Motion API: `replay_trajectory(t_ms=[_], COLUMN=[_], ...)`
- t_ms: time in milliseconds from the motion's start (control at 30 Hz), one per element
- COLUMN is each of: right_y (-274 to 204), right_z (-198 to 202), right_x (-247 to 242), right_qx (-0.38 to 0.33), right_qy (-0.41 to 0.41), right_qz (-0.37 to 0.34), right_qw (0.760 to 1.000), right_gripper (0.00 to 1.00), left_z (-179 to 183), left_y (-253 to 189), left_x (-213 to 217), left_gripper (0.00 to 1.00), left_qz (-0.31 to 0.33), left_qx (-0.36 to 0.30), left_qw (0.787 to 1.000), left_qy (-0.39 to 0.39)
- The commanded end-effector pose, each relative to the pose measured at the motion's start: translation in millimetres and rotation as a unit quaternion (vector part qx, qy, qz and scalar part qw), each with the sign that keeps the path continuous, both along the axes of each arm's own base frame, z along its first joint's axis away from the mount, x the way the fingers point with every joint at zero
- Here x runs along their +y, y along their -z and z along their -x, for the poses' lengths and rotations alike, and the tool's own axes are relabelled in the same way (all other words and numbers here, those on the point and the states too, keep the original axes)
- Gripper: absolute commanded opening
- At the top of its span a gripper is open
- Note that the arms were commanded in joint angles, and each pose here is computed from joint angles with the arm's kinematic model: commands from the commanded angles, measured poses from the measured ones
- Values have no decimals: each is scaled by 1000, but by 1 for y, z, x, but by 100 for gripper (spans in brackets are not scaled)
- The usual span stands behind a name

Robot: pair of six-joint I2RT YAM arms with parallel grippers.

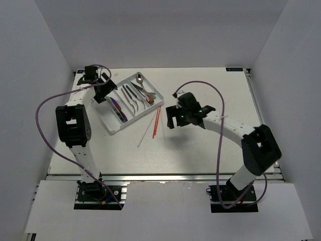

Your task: Sort the eating utensils into containers

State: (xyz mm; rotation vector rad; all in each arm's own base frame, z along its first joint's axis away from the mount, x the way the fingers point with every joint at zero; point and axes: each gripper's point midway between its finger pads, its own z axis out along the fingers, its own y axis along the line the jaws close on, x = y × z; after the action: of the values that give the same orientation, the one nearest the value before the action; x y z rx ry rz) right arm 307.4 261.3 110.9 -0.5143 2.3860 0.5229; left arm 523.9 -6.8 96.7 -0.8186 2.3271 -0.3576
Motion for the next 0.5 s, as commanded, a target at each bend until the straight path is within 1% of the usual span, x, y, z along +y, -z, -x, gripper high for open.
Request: replay_trajectory(t_ms=[0,33,67,100,133,167,200,233,267,300,333,367,400,433,467], right_y=[-9,-7,9,12,19,21,24,29,31,35,37,40,42,49,46], right_z=[-22,-26,-28,-30,-32,-33,-34,-36,-38,-40,-47,-46,-48,-47,-50], right_x=[17,17,19,20,25,29,33,40,43,44,49,49,51,54,57], right_qx=[-35,-43,-33,-34,-33,-32,-32,-28,-27,-24,-25,-20,-18,-11,-12], right_qy=[73,97,104,110,116,115,113,111,111,110,115,113,112,108,108], right_qz=[38,60,87,100,117,118,118,118,118,123,128,135,138,142,137], right_qw=[996,993,990,988,986,986,986,986,986,986,985,984,984,984,985], right_gripper=[89,89,89,89,89,88,87,77,69,59,53,50,49,49,48], left_z=[12,19,31,39,56,72,84,102,114,129,139,154,165,171,182], left_y=[-76,-82,-111,-120,-112,-139,-142,-123,-122,-135,-131,-110,-117,-113,-95], left_x=[-13,-13,-15,-16,-17,-17,-17,-17,-17,-18,-18,-18,-18,-17,-15], left_gripper=[98,98,98,98,98,98,98,98,98,98,98,98,98,98,98], left_qz=[20,21,20,20,18,8,2,-4,-14,-21,-27,-35,-44,-51,-59], left_qx=[-78,-82,-113,-125,-116,-147,-152,-129,-131,-152,-152,-136,-154,-154,-137], left_qw=[997,996,993,992,993,989,988,991,990,987,986,987,984,983,985], left_qy=[19,19,22,25,27,34,38,39,48,56,62,74,79,82,83])
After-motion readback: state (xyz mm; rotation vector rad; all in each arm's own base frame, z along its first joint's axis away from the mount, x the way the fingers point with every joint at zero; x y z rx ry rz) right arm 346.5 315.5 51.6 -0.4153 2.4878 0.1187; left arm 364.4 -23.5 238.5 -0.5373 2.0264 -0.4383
